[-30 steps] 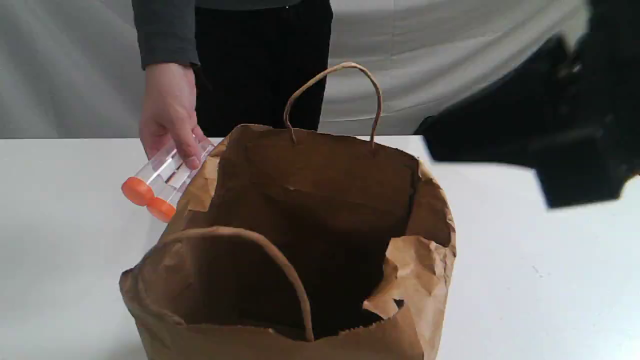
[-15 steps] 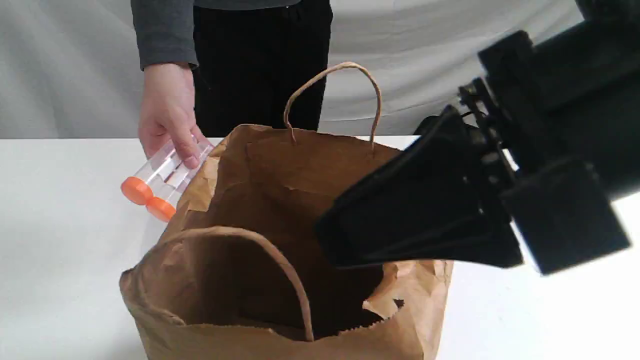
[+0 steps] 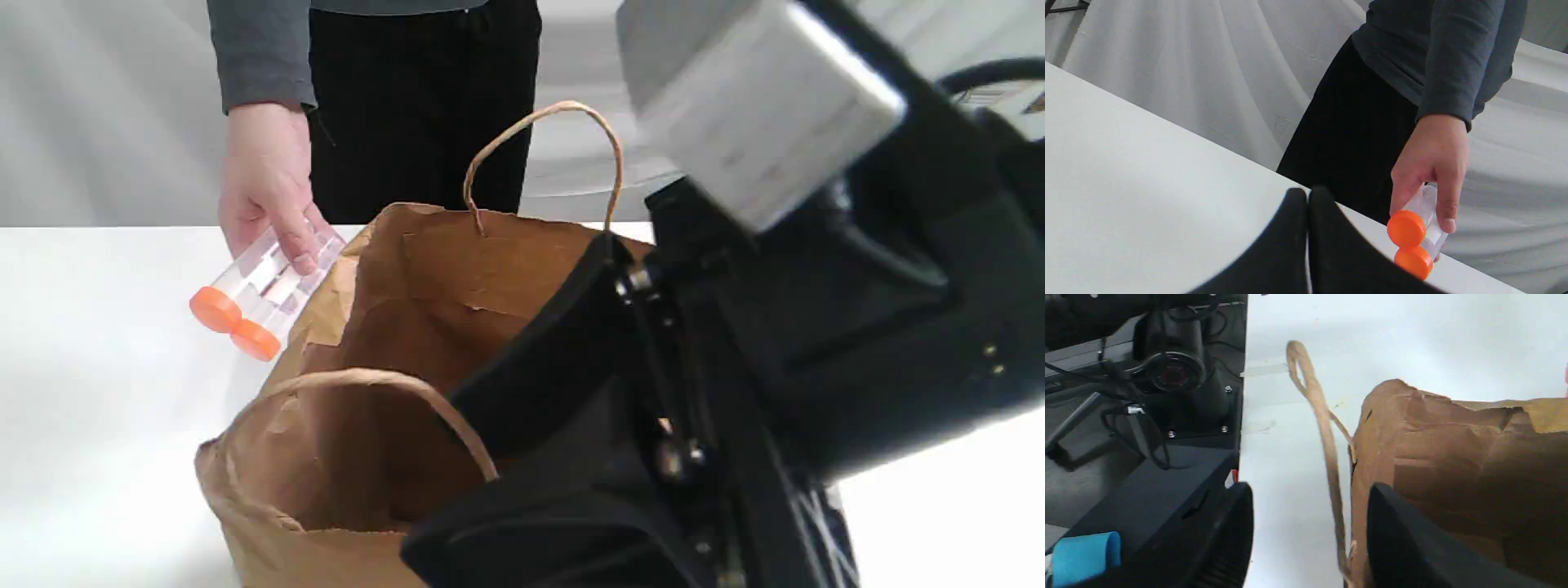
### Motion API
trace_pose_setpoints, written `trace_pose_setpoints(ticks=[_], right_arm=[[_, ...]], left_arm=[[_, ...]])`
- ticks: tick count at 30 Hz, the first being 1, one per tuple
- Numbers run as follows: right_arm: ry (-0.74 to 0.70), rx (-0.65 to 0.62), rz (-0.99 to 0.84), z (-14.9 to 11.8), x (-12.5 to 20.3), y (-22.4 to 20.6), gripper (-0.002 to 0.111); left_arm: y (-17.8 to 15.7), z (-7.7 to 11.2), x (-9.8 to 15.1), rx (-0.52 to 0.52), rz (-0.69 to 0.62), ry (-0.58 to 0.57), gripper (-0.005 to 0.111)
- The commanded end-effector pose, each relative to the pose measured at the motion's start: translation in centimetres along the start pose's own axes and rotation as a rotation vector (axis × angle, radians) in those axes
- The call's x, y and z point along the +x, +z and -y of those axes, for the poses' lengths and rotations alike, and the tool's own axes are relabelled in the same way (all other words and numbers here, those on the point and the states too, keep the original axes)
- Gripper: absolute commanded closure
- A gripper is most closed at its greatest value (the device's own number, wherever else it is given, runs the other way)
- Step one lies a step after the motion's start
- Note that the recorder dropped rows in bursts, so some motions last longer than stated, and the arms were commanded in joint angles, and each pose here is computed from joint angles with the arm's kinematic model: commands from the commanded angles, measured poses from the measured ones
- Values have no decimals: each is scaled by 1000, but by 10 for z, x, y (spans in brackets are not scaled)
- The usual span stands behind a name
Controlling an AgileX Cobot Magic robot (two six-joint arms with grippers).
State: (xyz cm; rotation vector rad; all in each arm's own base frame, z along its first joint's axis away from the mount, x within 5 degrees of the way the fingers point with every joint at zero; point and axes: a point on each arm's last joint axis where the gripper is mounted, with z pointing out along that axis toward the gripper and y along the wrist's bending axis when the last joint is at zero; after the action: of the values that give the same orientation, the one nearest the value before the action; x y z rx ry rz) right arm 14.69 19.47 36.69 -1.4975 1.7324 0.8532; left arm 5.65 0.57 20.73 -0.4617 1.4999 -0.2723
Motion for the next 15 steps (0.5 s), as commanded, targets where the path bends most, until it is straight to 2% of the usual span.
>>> trace_pose_setpoints(ticks=[1, 4, 8, 12, 15], right_arm=[[-12, 61, 20, 4, 0, 1, 65], [-7, 72, 27, 5, -1, 1, 74], [-6, 67, 23, 5, 0, 2, 109], [-4, 64, 21, 5, 0, 2, 108], [-4, 64, 21, 5, 0, 2, 108]], left_arm=[[0, -1, 2, -3, -4, -13, 107], [0, -1, 2, -3, -4, -13, 107], [0, -1, 1, -2, 5, -18, 107], [0, -1, -1, 0, 27, -48, 107], [0, 0, -1, 7, 29, -157, 107]])
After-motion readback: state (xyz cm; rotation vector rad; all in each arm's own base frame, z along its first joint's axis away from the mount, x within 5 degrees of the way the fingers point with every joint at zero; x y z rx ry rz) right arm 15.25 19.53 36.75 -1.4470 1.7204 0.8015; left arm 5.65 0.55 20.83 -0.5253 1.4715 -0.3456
